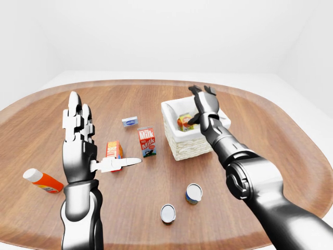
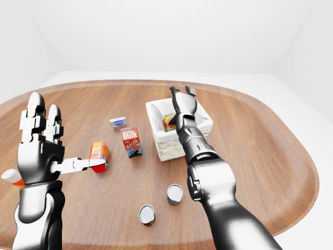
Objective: Pick up the orange juice, and put it in the basket.
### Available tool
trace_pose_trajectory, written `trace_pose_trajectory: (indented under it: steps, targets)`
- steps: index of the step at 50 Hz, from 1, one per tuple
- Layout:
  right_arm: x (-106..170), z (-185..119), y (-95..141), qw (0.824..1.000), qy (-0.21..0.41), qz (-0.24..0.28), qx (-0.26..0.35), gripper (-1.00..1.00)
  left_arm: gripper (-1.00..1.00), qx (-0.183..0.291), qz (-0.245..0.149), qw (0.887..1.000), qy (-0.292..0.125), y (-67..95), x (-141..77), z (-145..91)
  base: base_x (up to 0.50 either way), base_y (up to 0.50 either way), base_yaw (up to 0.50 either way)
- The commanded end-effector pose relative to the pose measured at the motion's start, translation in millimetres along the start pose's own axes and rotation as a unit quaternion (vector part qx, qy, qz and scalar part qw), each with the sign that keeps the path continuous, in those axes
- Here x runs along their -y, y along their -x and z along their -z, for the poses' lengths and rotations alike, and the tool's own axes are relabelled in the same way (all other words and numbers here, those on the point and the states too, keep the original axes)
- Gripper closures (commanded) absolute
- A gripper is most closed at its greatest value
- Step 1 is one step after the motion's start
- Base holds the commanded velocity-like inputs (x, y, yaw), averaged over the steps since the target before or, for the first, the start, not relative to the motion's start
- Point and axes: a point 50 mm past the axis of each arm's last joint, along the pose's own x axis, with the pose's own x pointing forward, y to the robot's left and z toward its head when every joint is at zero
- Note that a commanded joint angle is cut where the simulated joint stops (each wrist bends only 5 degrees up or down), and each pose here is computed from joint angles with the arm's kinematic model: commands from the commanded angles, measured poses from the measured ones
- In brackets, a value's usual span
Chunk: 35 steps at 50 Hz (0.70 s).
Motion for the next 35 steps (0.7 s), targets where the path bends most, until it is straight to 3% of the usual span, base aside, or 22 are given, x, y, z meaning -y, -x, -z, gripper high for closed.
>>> trace_pose_trajectory:
  steps: [1, 35]
  targets:
    - [3.8, -1.4, -1.6, 1.000, 0.008, 0.013, 0.004, -1.00, -1.00, 0.000, 0.000, 1.000, 0.000, 0.0, 0.0, 0.0, 0.00, 0.00, 0.00]
    - [21.4, -8.6, -10.5, 0.999, 0.022, 0.036, 0.019, -1.00, -1.00, 0.000, 0.000, 1.000, 0.000, 0.0, 0.0, 0.0, 0.00, 0.00, 0.00]
